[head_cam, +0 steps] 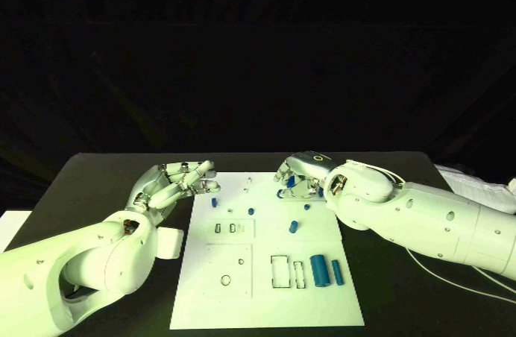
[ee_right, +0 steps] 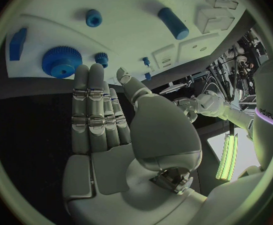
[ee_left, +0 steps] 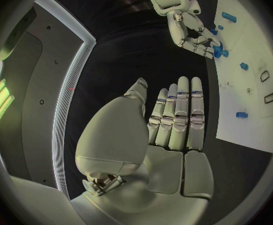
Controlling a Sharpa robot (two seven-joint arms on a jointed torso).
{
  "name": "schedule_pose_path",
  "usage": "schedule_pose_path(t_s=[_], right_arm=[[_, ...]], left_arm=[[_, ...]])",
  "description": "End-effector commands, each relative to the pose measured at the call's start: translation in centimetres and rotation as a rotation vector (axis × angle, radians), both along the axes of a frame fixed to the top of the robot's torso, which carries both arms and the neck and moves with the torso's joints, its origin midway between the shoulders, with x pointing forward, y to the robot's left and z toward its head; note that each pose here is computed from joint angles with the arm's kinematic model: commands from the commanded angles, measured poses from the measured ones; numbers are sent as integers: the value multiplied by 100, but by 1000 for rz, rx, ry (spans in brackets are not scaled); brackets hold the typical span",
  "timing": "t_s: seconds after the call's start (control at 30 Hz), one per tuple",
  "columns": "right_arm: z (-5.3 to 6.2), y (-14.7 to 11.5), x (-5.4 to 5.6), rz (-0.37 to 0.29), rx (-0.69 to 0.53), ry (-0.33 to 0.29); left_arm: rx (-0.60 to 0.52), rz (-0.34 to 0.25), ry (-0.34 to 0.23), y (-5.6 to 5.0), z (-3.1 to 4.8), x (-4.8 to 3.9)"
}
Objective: Assemble the parts on the task board
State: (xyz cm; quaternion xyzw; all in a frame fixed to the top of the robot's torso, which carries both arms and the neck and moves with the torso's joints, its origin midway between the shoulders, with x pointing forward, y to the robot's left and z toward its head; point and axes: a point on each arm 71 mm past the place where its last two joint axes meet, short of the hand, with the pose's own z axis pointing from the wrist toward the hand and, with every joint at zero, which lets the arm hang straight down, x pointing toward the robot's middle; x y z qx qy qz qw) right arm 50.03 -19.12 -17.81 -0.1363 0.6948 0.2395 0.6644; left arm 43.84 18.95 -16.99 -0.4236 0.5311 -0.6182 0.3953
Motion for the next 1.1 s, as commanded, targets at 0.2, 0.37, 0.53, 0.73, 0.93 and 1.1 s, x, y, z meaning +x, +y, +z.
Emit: schedule_pose_path(t_s=[0.2,0.37,0.53,0.73,0.93,1.1], right_arm=[[-58,-22,21,-31,-120,32],[-67,-35,32,-38,-128,35],[-73,-27,39,-37,-131,38],[-75,-16,46,-36,-124,41],[-72,-7,48,-35,-118,41],[-75,-4,56,-38,-120,45]], left_arm=[[-17,-27,9,-27,12,-9],[-17,-28,12,-25,11,-11],[-17,-28,13,-23,11,-13],[-15,-28,17,-23,8,-12],[-13,-27,21,-20,2,-5],[-12,-28,24,-23,-3,-1]])
